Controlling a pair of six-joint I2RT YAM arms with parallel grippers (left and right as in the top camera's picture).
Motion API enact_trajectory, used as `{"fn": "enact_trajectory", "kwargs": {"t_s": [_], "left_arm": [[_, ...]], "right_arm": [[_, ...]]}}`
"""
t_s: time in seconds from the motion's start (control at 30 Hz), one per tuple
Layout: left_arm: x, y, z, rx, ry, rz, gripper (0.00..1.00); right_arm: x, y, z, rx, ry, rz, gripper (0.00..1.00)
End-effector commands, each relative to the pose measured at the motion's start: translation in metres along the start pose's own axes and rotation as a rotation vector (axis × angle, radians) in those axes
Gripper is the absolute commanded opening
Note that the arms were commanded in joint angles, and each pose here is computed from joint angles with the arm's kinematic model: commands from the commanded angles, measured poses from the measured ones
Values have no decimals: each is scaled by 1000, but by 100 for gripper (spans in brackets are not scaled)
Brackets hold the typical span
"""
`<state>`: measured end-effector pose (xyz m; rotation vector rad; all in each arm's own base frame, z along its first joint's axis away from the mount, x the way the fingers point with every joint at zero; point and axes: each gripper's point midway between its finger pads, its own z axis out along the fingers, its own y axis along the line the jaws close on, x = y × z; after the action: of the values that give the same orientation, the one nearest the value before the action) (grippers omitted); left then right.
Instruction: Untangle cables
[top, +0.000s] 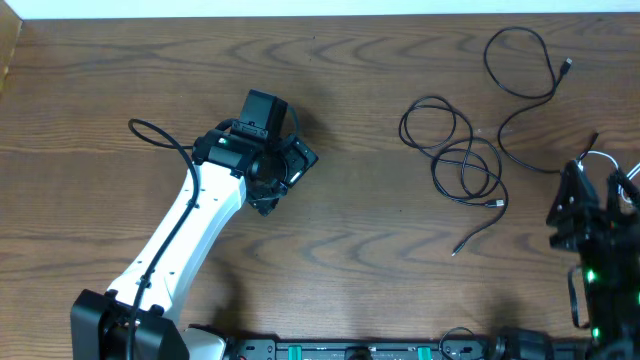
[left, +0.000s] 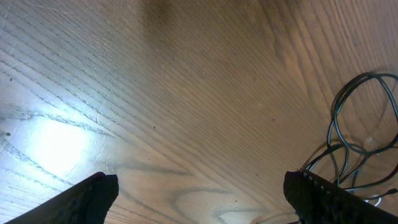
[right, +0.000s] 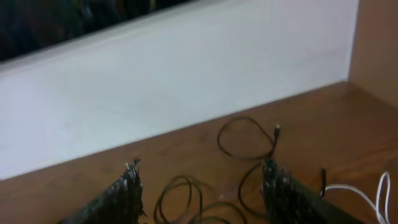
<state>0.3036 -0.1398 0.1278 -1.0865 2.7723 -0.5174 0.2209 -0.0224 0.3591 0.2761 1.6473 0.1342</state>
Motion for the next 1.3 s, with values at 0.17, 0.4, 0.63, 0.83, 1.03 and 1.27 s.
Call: {"fn": "enact_trajectory", "kwargs": {"t_s": [0.17, 0.4, 0.63, 0.83, 1.03, 1.27], "left_arm": [[-2, 4, 2, -13, -6, 4, 92], [-2, 4, 2, -13, -6, 5, 92], [-2, 4, 2, -13, -6, 4, 92], [-2, 4, 2, -13, -6, 4, 92], [-2, 4, 2, -13, -6, 4, 92], [-2, 4, 2, -13, -6, 5, 92]], "right_arm": [[-32, 22, -59, -85, -174, -57, 60], [-63, 34, -132, -121, -331, -73, 59], [-76, 42, -205, -149, -456, -86, 57], [-83, 46, -234, -177, -517, -87, 57], [-95, 49, -250, -197, -582, -124, 66], [-108, 62, -264, -259, -656, -158, 99]]}}
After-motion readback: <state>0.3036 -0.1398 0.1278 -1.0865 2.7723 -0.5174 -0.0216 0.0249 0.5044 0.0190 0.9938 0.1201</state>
